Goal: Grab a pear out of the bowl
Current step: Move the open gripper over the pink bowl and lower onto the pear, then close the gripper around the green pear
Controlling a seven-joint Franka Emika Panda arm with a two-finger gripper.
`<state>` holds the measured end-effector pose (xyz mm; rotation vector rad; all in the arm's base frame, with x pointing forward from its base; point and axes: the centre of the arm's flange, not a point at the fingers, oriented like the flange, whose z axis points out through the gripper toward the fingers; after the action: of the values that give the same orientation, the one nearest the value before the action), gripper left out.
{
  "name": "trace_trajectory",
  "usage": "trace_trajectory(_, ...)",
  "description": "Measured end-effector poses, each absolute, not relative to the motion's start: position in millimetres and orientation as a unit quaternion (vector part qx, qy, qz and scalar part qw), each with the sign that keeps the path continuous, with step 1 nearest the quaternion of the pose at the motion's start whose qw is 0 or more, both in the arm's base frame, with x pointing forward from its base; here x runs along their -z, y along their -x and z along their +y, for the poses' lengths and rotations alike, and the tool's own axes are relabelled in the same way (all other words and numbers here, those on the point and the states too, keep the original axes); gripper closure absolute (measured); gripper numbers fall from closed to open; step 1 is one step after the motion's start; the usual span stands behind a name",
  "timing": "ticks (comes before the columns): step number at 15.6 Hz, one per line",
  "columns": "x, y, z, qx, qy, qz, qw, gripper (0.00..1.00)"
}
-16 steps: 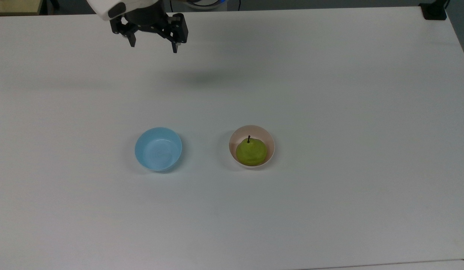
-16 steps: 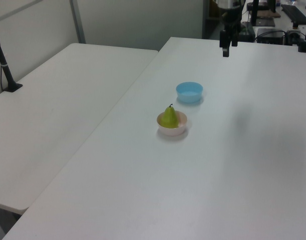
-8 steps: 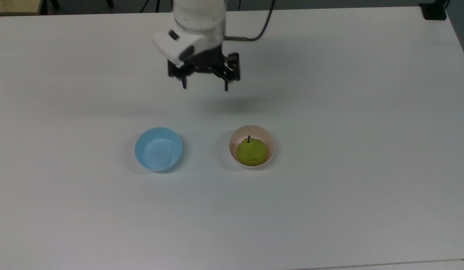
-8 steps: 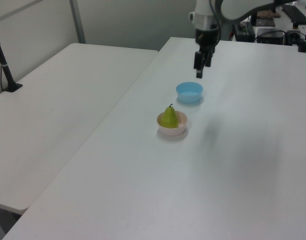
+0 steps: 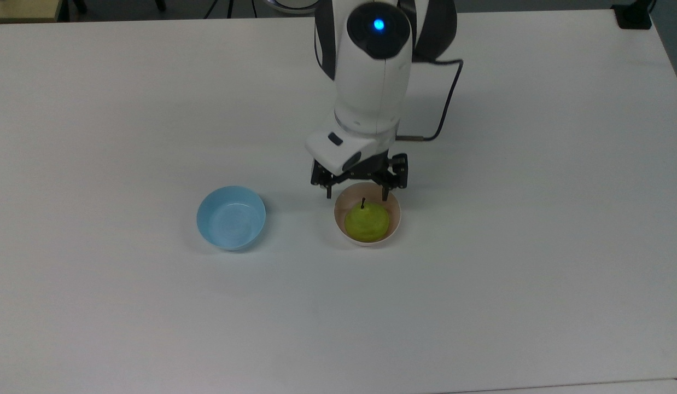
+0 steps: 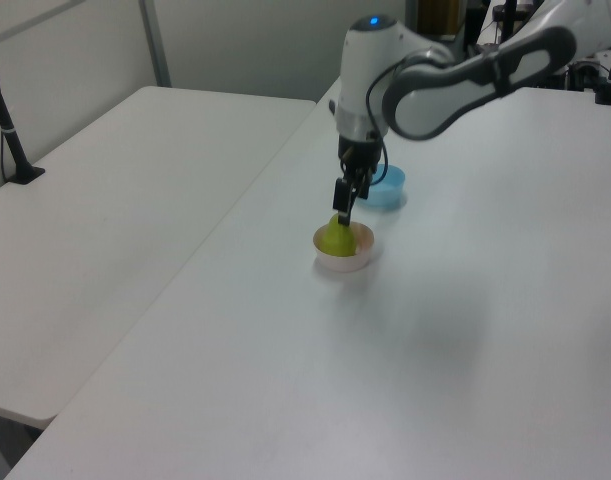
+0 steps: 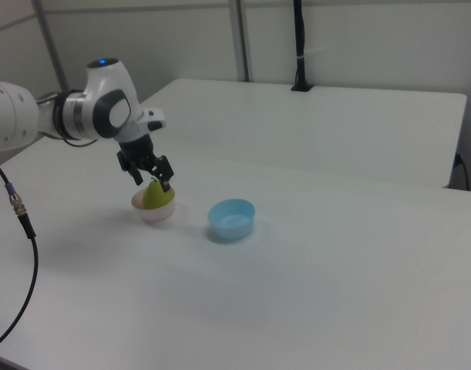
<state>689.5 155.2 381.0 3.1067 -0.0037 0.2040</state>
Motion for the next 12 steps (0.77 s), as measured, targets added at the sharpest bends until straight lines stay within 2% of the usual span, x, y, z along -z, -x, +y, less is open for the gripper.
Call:
trace_trajectory(6,-342,-699,173,-0.083,-0.996,0.012,0.014,0.00)
trace_trajectory(10,-334,-700,181,-0.087,-0.996,0.018,0.014,0.00)
trace_trajectory(12,-332,-701,181,-0.086,-0.996,0.019,0.017,0.03)
